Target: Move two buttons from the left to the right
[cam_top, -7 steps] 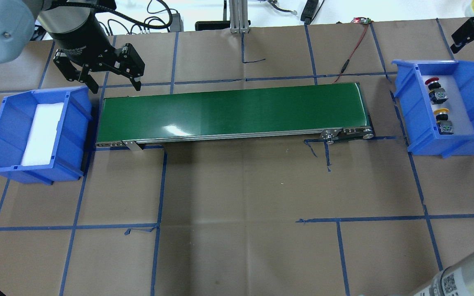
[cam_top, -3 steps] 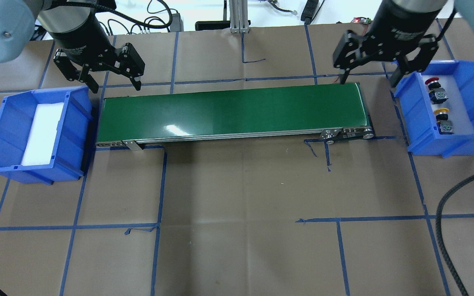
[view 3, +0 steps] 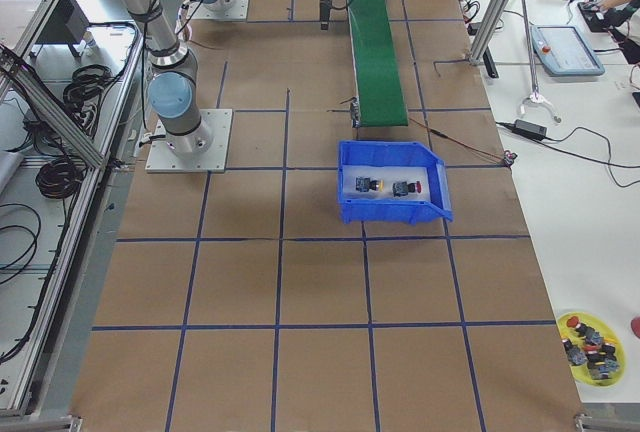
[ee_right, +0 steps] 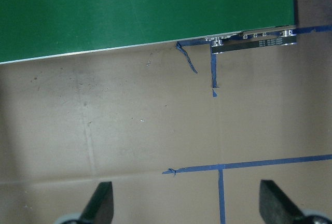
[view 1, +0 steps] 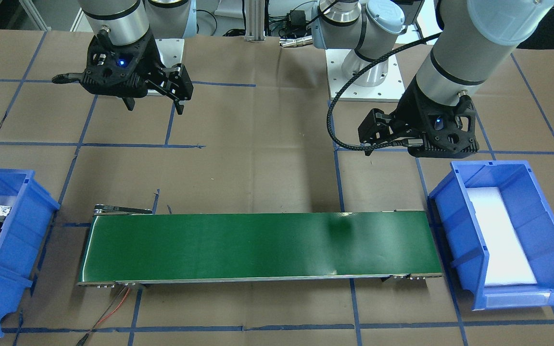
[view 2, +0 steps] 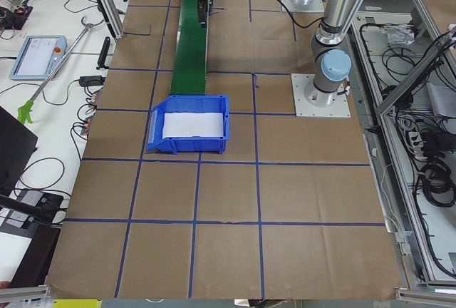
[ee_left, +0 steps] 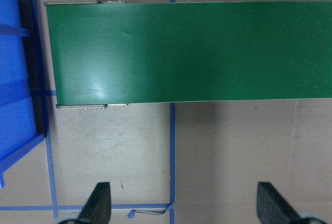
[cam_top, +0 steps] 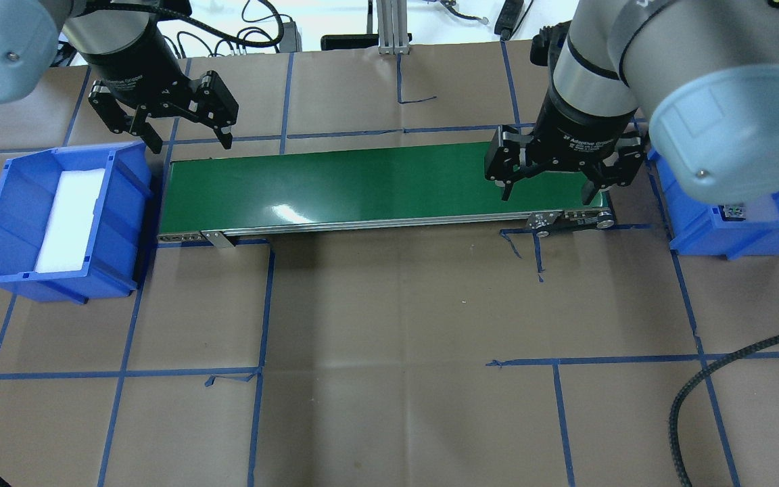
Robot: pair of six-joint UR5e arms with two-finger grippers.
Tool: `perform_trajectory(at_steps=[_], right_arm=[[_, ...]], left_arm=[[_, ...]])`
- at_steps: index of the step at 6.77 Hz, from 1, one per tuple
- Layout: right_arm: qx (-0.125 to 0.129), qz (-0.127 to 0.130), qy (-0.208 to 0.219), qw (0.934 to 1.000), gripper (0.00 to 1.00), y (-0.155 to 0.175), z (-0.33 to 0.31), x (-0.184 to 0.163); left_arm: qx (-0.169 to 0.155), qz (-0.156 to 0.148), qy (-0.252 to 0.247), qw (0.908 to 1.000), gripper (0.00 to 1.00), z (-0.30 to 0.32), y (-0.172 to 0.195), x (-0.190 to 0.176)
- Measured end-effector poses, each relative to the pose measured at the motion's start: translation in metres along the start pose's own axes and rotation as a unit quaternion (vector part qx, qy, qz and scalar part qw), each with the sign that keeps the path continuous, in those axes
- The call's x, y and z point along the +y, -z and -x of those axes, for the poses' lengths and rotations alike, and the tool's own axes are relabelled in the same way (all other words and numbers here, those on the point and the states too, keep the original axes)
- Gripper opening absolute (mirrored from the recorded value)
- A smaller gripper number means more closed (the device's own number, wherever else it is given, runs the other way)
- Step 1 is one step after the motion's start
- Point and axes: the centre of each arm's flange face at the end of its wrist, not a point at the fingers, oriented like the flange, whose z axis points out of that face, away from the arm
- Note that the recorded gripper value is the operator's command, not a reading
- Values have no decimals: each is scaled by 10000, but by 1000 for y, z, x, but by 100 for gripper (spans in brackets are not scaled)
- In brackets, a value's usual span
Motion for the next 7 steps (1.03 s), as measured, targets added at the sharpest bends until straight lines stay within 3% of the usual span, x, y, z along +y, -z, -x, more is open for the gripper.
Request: perform_trajectory(at_steps=[2,7], right_arm=[[47,-175,297,9994,100,7,-12,0],[2,-190,296,9994,100,8,-17,-2]], left_arm=[[0,2,-2,10000,100,0,0,0],[0,-10,4,10000,100,0,1,0]])
